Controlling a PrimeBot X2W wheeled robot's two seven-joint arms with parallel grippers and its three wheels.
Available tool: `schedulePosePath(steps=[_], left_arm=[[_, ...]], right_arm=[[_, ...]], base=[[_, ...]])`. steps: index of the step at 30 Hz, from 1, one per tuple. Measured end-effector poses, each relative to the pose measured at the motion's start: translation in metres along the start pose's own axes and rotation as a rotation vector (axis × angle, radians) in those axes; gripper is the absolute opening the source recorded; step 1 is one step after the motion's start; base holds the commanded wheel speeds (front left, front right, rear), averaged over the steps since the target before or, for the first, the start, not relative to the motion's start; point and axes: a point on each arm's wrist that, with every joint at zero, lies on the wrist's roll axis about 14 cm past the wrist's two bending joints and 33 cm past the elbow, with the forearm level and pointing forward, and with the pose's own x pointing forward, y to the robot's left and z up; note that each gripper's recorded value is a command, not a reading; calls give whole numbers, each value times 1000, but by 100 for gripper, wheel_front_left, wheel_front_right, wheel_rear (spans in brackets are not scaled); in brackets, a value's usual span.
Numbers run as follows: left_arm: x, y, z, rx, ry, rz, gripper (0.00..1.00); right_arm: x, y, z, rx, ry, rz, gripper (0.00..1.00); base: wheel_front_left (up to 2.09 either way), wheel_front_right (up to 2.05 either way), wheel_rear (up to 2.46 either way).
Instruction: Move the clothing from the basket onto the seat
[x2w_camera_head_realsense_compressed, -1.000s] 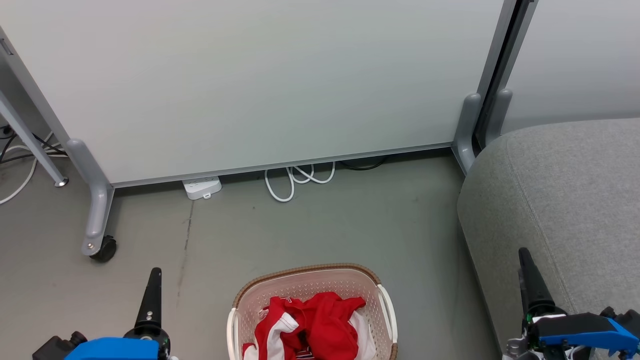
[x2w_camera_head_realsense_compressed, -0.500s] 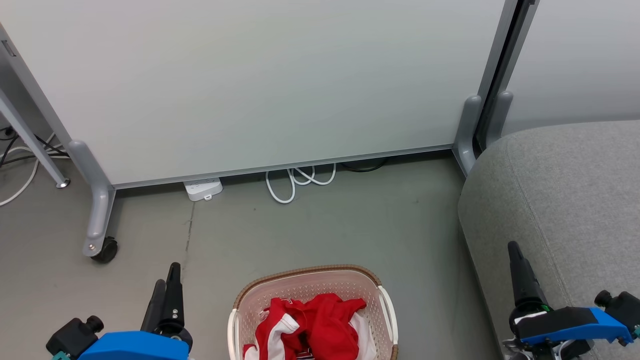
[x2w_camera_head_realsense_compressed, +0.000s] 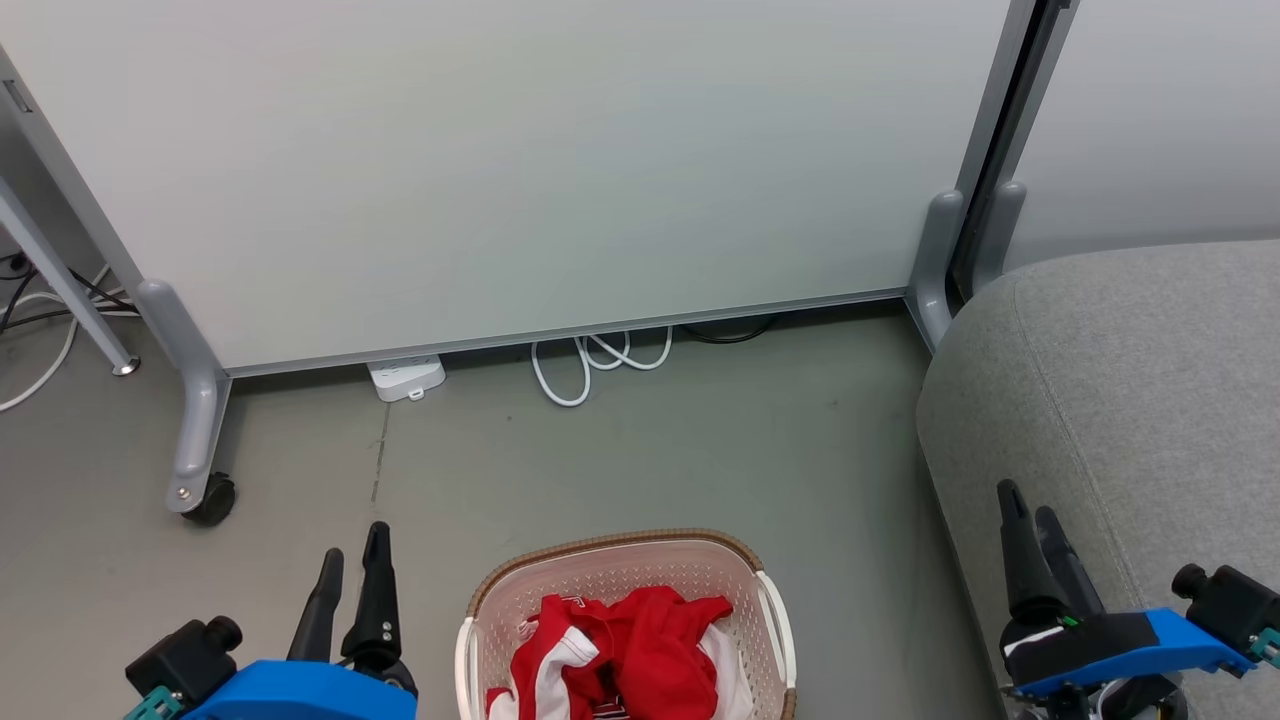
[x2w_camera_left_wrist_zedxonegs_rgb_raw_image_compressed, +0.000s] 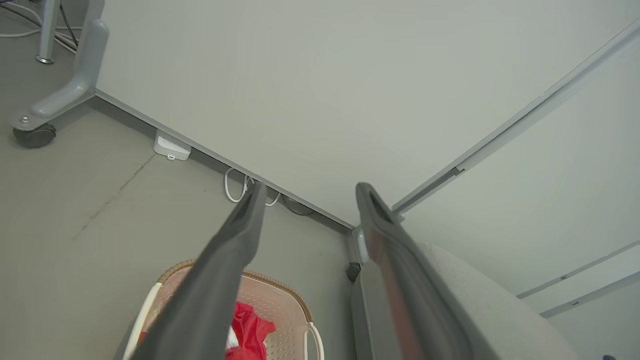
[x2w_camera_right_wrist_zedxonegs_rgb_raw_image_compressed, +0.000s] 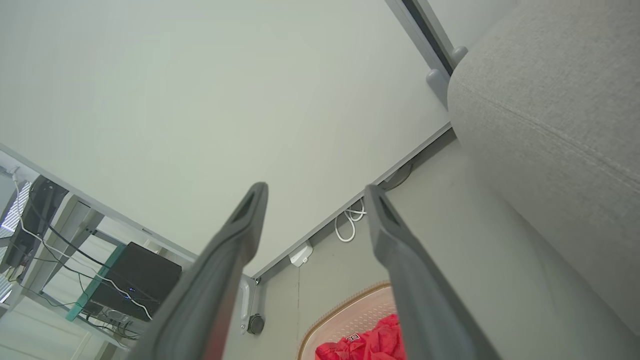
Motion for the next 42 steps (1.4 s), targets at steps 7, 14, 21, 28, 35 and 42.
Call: schedulePosePath(steps=[7, 14, 21, 28, 35, 42], left_arm=[[0, -4, -2, 92, -4, -14, 100], [0, -8, -2, 170, -15, -24, 100], [-1, -11, -1, 247, -32, -36, 100], [-1, -14, 1, 313, -49, -46, 100], [-3, -19, 2, 376, -65, -63, 100], [-4, -24, 3, 437, -82, -81, 100]], right_arm=[[-1, 1, 0, -88, -3, 4, 100], [-2, 2, 1, -172, -6, 11, 100], [-2, 5, 3, -246, -9, 22, 100], [-4, 6, 3, -317, -14, 25, 100], [-7, 6, 2, -381, -11, 30, 100], [-6, 11, 3, -443, -17, 46, 100]], base=[[0, 0, 0], [0, 0, 0], [0, 0, 0], [0, 0, 0], [0, 0, 0], [0, 0, 0]])
